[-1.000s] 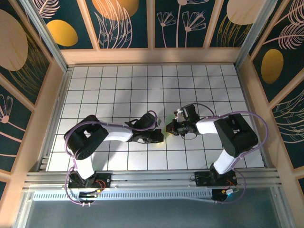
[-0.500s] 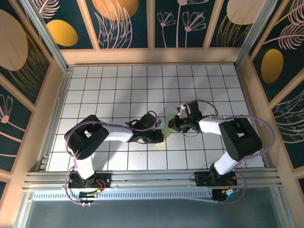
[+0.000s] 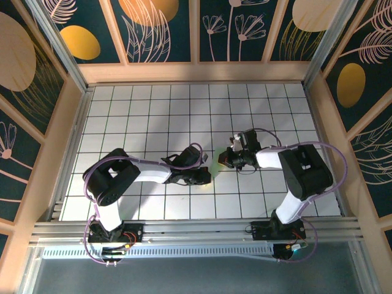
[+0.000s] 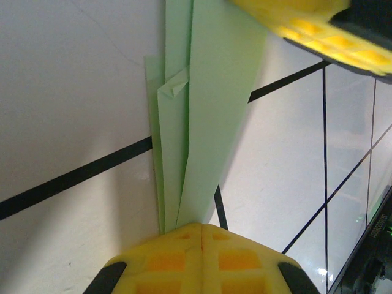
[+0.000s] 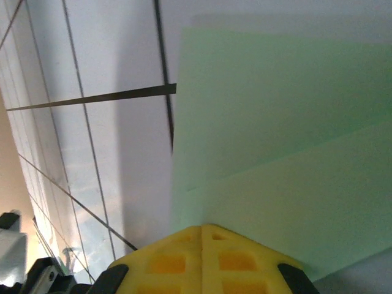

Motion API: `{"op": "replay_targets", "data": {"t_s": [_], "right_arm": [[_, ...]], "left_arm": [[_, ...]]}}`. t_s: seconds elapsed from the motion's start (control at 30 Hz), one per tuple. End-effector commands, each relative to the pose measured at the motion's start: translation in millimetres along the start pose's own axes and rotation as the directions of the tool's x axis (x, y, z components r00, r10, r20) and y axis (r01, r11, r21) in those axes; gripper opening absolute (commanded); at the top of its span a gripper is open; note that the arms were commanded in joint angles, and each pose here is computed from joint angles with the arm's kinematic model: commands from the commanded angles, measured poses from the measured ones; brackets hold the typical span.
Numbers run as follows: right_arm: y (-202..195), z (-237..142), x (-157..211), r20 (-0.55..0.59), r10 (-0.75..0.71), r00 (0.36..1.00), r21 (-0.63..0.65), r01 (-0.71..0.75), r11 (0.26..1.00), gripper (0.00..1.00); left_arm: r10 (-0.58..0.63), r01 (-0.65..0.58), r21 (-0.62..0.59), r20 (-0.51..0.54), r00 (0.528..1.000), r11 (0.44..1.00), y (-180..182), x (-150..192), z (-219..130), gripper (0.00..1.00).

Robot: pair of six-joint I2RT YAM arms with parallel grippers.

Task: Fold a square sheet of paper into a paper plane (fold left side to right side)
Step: Fold the wing for the fifth time at the center of the table.

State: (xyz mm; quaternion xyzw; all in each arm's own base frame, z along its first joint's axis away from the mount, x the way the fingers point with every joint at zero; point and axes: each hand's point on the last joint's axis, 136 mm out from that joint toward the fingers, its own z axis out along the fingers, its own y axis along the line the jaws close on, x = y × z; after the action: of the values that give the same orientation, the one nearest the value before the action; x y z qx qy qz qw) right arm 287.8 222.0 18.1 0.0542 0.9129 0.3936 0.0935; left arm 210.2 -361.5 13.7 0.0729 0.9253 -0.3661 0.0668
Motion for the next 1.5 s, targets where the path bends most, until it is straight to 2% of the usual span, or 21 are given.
{"op": "replay_targets", "data": {"t_s": [0.0,0.2,0.37,0.53,0.87,1.23,1.47], "right_arm": [[-16.5,3.8,0.0,0.009,0.002,1.000,0.042,-0.002,0.999,0.00],[-29.2,7.0,10.8,-0.016,0.029,0.999,0.051,-0.028,0.998,0.00],[-32.2,8.3,16.0,-0.031,0.039,0.999,0.047,-0.037,0.998,0.00],[-33.8,8.8,18.0,-0.038,0.044,0.998,0.047,-0.042,0.998,0.00],[-36.2,8.8,20.9,-0.044,0.048,0.998,0.058,-0.046,0.997,0.00],[-38.4,8.6,21.4,-0.046,0.048,0.998,0.073,-0.044,0.996,0.00],[-42.4,8.8,21.3,-0.052,0.048,0.997,0.096,-0.043,0.994,0.00]], "left_arm": [[-0.025,0.024,-0.066,-0.022,0.999,0.998,18.5,10.7,-3.5,0.00],[-0.003,0.003,0.046,0.010,1.000,0.999,-16.7,-9.3,-9.5,0.00],[0.035,-0.036,0.064,0.020,0.999,0.997,-31.9,-25.6,-5.3,0.00],[0.037,-0.037,0.043,-0.005,0.999,0.998,-24.8,-26.8,9.6,0.00],[0.054,-0.055,0.033,0.029,0.998,0.998,-31.0,-48.2,23.4,0.00],[0.034,-0.034,-0.038,0.014,0.999,0.999,-9.0,-40.9,29.3,0.00],[0.045,-0.047,-0.058,-0.038,0.998,0.997,3.3,-17.2,27.7,0.00]]}}
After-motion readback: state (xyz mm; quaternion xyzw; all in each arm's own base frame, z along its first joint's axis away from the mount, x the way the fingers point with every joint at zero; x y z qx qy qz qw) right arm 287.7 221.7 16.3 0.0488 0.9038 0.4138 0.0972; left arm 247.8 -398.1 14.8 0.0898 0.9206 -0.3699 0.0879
